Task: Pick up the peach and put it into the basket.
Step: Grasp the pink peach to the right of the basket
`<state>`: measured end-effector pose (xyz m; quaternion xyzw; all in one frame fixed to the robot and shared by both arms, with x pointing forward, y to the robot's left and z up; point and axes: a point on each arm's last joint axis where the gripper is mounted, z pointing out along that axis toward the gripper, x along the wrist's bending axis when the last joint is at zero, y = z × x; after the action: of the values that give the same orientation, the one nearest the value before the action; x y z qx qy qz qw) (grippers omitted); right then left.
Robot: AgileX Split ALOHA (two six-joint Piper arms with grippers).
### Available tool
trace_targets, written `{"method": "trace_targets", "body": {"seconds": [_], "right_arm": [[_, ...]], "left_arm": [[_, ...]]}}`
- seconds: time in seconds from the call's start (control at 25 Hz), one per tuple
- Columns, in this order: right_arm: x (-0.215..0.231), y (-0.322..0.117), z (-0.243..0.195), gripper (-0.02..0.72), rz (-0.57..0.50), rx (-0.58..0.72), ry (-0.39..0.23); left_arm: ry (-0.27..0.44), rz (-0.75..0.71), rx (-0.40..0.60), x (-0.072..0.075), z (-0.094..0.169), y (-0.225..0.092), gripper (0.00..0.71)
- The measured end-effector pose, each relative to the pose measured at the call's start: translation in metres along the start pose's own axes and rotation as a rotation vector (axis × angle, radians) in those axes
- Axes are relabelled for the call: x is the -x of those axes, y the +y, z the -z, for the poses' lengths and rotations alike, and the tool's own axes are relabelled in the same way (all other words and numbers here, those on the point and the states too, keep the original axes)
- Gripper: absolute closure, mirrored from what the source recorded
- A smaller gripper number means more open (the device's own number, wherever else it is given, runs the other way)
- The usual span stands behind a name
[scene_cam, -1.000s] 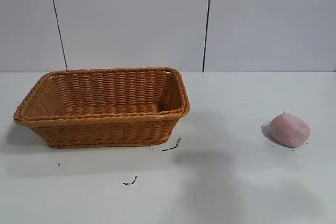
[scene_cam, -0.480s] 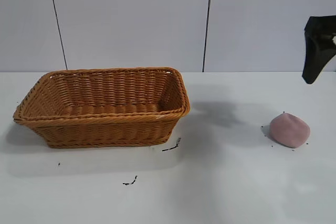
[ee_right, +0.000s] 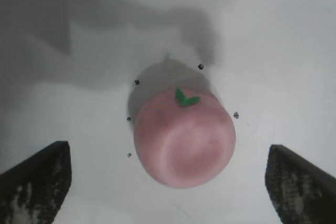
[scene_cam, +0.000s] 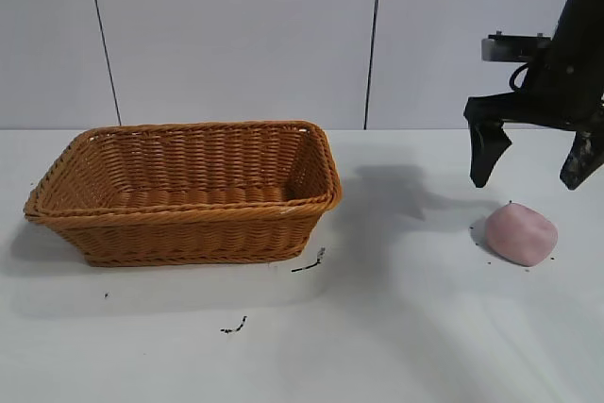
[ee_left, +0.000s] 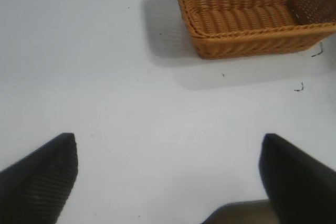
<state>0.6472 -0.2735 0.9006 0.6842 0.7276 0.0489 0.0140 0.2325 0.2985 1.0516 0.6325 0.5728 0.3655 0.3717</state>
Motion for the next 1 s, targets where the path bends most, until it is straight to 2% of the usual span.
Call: {"method": "trace_targets", "body": {"seconds": [0.16, 0.48, 0.52, 0.6, 0.68, 0.72, 0.84, 1.0], "right_arm": [[0.001, -0.001, -0.014, 0.014, -0.003, -0.026, -0.001], [0.001, 0.001, -0.014, 0.021, -0.005, -0.011, -0.001], [0.001, 0.000, -0.014, 0.069, -0.005, -0.013, -0.001], [0.001, 0.000, -0.014, 0.241, -0.005, -0.023, -0.001], [0.001, -0.001, -0.014, 0.482, -0.005, -0.031, -0.001], [0.001, -0.001, -0.014, 0.563, -0.005, -0.032, 0.000], [0.000, -0.001, -0.006, 0.648, -0.001, -0.021, 0.000], [-0.001, -0.001, 0.018, 0.670, 0.013, 0.020, -0.002]], "left_arm": [[0.000, 0.000, 0.000, 0.000, 0.000, 0.000, 0.018], [0.000, 0.000, 0.000, 0.000, 0.000, 0.000, 0.018], [0.000, 0.000, 0.000, 0.000, 0.000, 0.000, 0.018], [0.000, 0.000, 0.000, 0.000, 0.000, 0.000, 0.018], [0.000, 0.000, 0.000, 0.000, 0.000, 0.000, 0.018], [0.000, 0.000, 0.000, 0.000, 0.000, 0.000, 0.018], [0.000, 0.000, 0.000, 0.000, 0.000, 0.000, 0.018], [0.000, 0.000, 0.000, 0.000, 0.000, 0.000, 0.018]]}}
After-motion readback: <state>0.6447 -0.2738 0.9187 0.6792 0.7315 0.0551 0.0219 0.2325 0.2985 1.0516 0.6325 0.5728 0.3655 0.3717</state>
